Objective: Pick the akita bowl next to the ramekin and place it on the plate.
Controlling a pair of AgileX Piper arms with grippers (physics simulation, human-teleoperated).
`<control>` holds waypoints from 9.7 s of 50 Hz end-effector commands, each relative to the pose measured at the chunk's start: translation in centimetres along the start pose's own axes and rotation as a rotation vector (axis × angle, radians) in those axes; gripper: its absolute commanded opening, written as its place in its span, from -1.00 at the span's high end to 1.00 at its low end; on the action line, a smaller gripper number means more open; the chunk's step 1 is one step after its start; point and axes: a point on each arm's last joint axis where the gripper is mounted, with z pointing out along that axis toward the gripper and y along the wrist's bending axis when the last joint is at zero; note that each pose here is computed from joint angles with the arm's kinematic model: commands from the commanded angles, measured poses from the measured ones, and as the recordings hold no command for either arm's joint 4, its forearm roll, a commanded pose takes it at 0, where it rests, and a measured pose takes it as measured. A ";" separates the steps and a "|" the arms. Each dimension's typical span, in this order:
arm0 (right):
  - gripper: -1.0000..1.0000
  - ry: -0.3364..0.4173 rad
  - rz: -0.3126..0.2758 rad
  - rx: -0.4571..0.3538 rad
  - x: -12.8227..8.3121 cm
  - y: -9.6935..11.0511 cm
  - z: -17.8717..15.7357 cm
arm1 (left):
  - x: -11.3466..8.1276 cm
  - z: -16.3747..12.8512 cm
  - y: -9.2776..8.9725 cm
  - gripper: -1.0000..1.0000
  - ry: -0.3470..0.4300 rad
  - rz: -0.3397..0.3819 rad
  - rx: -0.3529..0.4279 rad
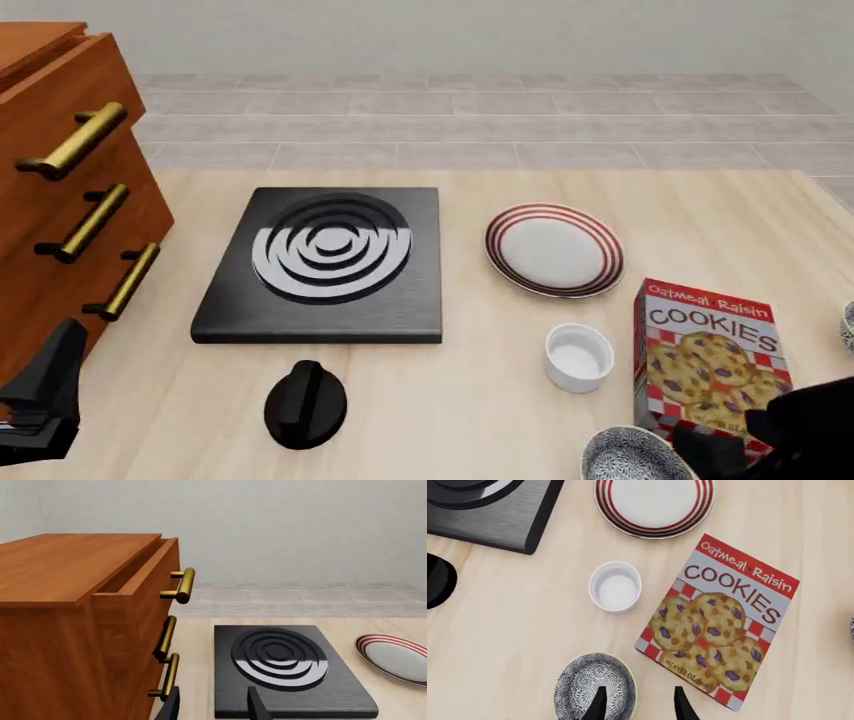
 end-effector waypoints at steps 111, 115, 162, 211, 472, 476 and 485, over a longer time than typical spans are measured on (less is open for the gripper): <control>-1.00 0.121 0.026 -0.037 4.1 0.4 4.4 | 0.0 0.0 0.0 -1.00 0.000 0.000 0.000; -1.00 0.122 0.027 -0.038 4.1 0.4 4.5 | 0.0 0.0 0.0 -1.00 0.000 0.000 0.000; 1.00 0.082 0.012 -0.059 3.7 0.6 3.8 | 0.0 0.0 0.0 -1.00 0.000 0.000 0.000; 1.00 -0.015 0.084 -0.099 -1.4 1.3 1.4 | 0.0 0.0 0.0 -1.00 0.000 0.000 0.000; 1.00 -0.195 0.099 0.060 -16.7 -2.3 19.5 | 0.0 0.0 0.0 -1.00 0.000 0.000 0.000; 1.00 -0.192 0.101 0.062 -16.6 -2.4 19.9 | 0.0 0.0 0.0 -1.00 0.000 0.000 0.000; 1.00 -0.180 0.110 0.071 -16.2 -2.9 20.9 | 0.0 0.0 0.0 -1.00 0.000 0.000 0.000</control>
